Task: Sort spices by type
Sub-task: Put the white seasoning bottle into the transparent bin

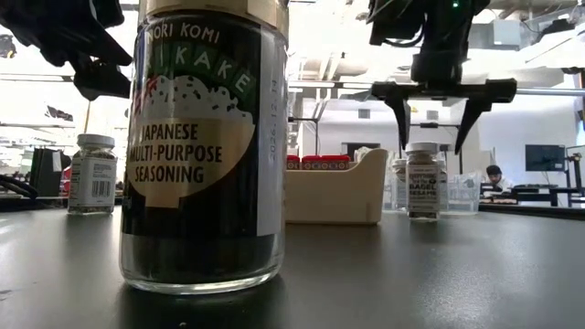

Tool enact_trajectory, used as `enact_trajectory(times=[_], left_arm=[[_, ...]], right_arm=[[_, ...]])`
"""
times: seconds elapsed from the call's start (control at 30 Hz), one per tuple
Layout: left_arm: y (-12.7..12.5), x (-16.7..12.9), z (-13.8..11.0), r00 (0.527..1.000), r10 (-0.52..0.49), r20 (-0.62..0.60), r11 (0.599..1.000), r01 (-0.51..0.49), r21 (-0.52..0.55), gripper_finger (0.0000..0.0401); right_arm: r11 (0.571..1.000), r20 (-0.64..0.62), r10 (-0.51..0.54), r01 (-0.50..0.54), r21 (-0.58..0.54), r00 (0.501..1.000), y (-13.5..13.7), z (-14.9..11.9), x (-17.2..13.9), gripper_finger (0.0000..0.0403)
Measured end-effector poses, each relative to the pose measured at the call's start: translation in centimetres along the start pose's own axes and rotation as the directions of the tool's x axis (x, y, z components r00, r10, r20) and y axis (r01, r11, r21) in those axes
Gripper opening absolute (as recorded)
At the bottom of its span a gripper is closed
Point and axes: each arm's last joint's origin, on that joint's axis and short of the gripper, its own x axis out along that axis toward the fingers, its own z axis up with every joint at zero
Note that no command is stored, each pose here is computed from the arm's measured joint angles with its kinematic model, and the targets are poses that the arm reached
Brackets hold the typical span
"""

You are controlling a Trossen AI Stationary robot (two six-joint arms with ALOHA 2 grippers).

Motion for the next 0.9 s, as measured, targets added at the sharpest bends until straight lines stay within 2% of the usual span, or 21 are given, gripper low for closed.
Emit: enact_trajectory(times=[0.13,0.57,0.77,0.83,0.9], left_arm=[[0.0,0.0,-0.1,1.000,0.004,-0.006,1.000,-0.004,0.004,0.0318],[0.1,0.0,-0.1,1.000,0.011,-0.011,1.000,-0.011,0.007,0.0318],[0.1,0.0,-0.1,1.000,0.012,-0.011,1.000,-0.011,0.008,0.0318],[0.1,0.0,-0.1,1.000,0.012,-0.011,1.000,-0.011,0.008,0.0318],[0.1,0.0,-0.1,1.000,0.012,-0.011,1.000,-0.012,0.008,0.0318]], right_arm=[[1.000,0.001,0.004,-0.004,0.011,1.000,0.0,0.0,0.0,0.0383],[0.999,0.006,-0.017,0.017,0.032,1.000,-0.3,0.1,-0.4,0.0377],[0.972,0.037,-0.095,0.084,0.218,0.995,-1.8,0.3,-3.3,0.0377],[0.950,0.033,-0.088,0.074,0.304,0.996,-1.9,0.2,-4.5,0.0377],[0.903,0.024,-0.065,0.049,0.427,0.998,-1.8,0.0,-5.5,0.0377]])
